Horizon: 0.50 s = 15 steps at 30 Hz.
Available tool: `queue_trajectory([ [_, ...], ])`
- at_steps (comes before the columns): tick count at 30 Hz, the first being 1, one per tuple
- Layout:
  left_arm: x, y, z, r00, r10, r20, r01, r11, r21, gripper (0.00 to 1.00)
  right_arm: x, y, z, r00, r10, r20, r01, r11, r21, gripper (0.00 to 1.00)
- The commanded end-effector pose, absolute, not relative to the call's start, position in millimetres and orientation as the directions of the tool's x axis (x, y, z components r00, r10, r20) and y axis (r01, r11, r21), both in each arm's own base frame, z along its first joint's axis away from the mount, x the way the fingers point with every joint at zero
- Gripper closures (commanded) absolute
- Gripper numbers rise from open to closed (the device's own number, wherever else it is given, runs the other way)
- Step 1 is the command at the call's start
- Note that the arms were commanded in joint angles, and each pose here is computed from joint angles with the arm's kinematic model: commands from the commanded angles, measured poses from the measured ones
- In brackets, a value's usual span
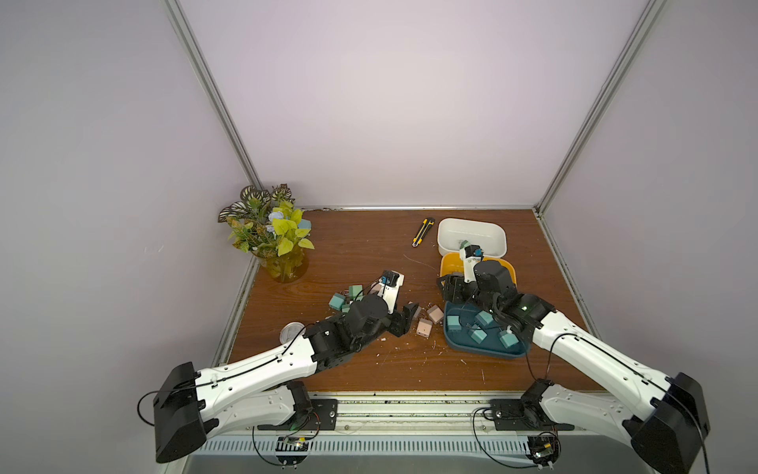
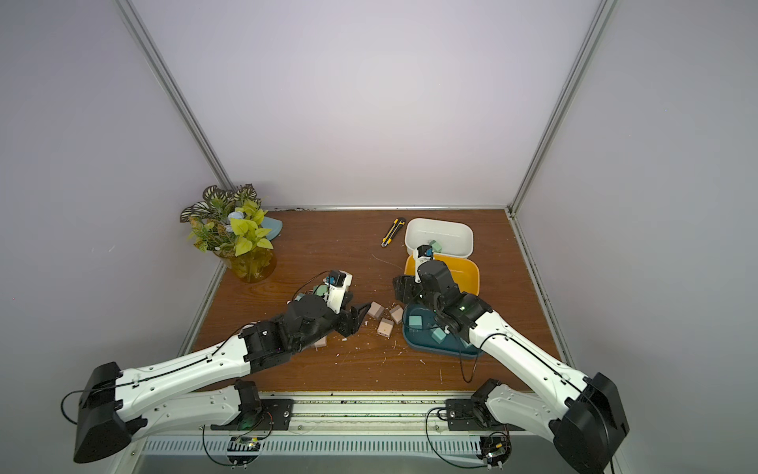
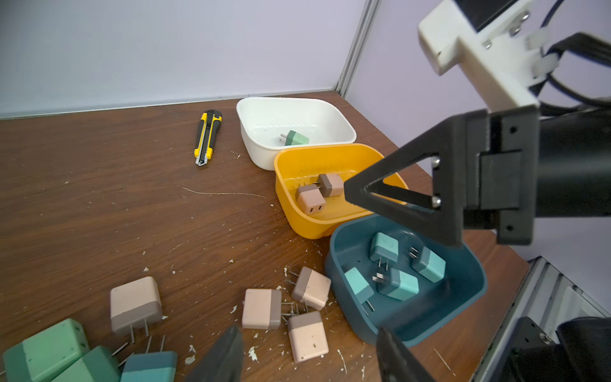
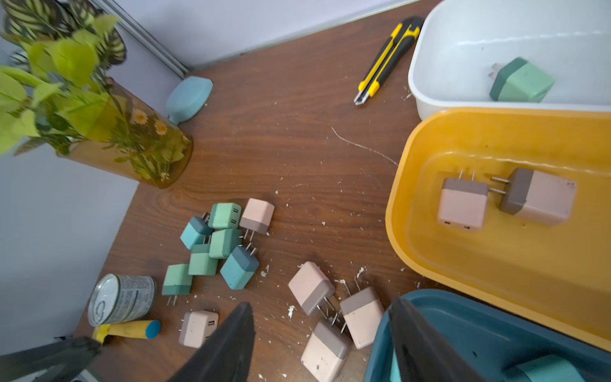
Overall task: Place the plugs by color into the storage box
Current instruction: Pick up the plug from the center of the board.
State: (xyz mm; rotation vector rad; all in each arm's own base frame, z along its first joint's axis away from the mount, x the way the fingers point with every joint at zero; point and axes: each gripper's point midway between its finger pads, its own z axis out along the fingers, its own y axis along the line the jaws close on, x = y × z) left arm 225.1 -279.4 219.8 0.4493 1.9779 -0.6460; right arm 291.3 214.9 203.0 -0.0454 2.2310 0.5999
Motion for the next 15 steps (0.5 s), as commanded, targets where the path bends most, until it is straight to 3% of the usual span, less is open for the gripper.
queue_trajectory([
  [1, 230, -261, 207, -0.467, 0.072, -0.881, 0.508, 0.837, -0.201, 0.33, 295, 237, 215, -0.660, 0.144, -0.737, -0.292, 0.856, 0.428, 0.29],
  [8, 235, -246, 197, -0.473, 0.112, -0.874, 0.470, 0.871, -0.143, 0.32, 300, 257, 174, -0.733, 0.066, -0.677, -0.270, 0.886, 0.377, 0.20],
  [15, 236, -242, 191, -0.494, 0.117, -0.862, 0.465, 0.873, -0.148, 0.31, 296, 283, 142, -0.780, -0.031, -0.625, -0.297, 0.897, 0.326, 0.17],
])
